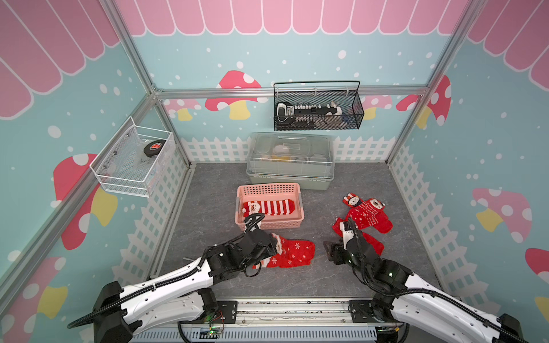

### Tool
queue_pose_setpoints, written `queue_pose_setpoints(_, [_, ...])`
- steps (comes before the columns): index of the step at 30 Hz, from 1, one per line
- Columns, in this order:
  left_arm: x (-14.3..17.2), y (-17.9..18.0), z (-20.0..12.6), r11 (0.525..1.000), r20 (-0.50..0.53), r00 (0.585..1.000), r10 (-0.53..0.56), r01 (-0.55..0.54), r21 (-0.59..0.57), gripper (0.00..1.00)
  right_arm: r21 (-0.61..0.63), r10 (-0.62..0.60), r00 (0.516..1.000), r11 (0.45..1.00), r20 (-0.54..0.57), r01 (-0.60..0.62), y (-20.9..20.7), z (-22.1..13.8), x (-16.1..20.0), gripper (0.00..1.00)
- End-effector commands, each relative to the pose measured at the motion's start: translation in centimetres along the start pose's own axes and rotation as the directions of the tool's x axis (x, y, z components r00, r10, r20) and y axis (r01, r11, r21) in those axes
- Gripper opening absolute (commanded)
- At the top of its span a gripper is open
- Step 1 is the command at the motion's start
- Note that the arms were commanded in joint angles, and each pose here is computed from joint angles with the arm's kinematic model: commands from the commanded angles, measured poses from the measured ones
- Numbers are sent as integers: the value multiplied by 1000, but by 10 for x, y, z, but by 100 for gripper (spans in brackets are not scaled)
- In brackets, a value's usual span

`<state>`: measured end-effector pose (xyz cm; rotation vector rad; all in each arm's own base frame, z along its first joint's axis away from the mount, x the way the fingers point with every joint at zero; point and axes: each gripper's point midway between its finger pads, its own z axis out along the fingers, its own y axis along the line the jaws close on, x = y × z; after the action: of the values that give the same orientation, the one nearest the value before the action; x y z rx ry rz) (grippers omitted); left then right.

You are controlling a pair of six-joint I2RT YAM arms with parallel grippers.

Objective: Place the socks together as a pair
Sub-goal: Flatten out the sock.

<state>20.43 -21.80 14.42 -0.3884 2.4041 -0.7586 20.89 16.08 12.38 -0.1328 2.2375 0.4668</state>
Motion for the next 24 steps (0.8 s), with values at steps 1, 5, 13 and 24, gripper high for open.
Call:
queue_pose_setpoints(1, [2,53,6,986,3,999,-49,49,-156,0,-46,42,999,998,-17,-42,11,11,2,72])
queue_pose_setpoints(5, [5,75,4,978,1,1000,2,-2,-208,0,-73,49,997,996,-64,-54,22,24,9,66])
queue_pose_setpoints(13, [9,91,7,978,16,1000,0,3,-209,0,-112,79,989,989,-127,-93,36,51,25,50])
queue_pose_setpoints(24, [15,97,11,966,-33,997,64,-70,-251,0,-182,92,981,976,-169,-122,58,76,31,38])
